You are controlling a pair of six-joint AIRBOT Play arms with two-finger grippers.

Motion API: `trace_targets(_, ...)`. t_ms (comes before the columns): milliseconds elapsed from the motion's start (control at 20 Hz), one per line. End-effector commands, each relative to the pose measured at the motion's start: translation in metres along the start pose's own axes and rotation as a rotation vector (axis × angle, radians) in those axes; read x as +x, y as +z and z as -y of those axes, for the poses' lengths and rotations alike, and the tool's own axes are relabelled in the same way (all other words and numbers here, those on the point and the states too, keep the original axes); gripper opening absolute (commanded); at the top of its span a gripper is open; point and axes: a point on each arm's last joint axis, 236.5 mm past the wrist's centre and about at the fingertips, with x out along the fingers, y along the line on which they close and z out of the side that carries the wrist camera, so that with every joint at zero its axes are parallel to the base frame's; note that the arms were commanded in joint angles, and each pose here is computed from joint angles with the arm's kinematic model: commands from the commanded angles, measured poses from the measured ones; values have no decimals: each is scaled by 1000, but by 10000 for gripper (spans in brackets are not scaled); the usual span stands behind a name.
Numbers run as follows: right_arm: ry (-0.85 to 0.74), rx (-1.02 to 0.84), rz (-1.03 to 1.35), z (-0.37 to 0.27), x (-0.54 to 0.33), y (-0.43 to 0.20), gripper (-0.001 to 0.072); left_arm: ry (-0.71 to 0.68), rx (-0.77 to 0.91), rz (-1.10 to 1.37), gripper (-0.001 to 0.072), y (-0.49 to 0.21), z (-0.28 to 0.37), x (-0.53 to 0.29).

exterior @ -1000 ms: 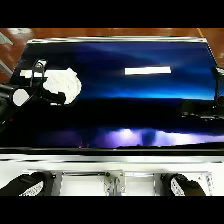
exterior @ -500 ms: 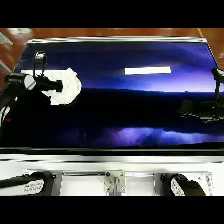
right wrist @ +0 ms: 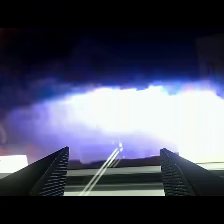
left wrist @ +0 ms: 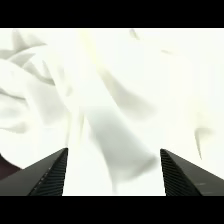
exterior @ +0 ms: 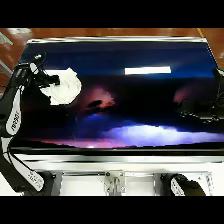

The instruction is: Fold the shirts.

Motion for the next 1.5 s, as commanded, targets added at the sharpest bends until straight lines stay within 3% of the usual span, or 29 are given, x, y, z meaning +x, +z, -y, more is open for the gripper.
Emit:
trace_targets(0, 1, 18, 0, 0, 0, 0, 685, -34, -21, -51, 715, -10, 10, 27)
trace_targets(100, 1, 19, -1, 0, 0, 0, 685, -58, -32, -84, 710, -20, 18, 34)
trace_targets(150, 1, 19, 0, 0, 0, 0, 685, -63, -33, -99, 604, -23, 20, 36)
trace_targets(200, 1, 19, 0, 0, 0, 0, 685, -64, -31, -113, 277, -27, 21, 35)
trace_targets(250, 1, 19, 1, 0, 0, 0, 685, -66, -30, -136, 35, -32, 23, 33)
trace_targets(500, -10, 9, 7, 2, 0, 2, 685, -144, 50, -117, 35, -17, 51, -38)
trace_targets(750, -10, -8, 90, 2, -1, 21, 685, -324, 228, 259, 34, 24, 158, -247)
trace_targets(1000, -50, -93, 74, 11, -1, 18, 685, -550, 363, 420, 35, -40, 258, -405)
trace_targets(1200, -90, -151, -64, 22, -2, -14, 685, -665, 473, 332, 35, -109, 327, -421)
trace_targets(1450, -99, -167, -199, 27, -6, -45, 685, -696, 596, 91, 35, -227, 408, -338)
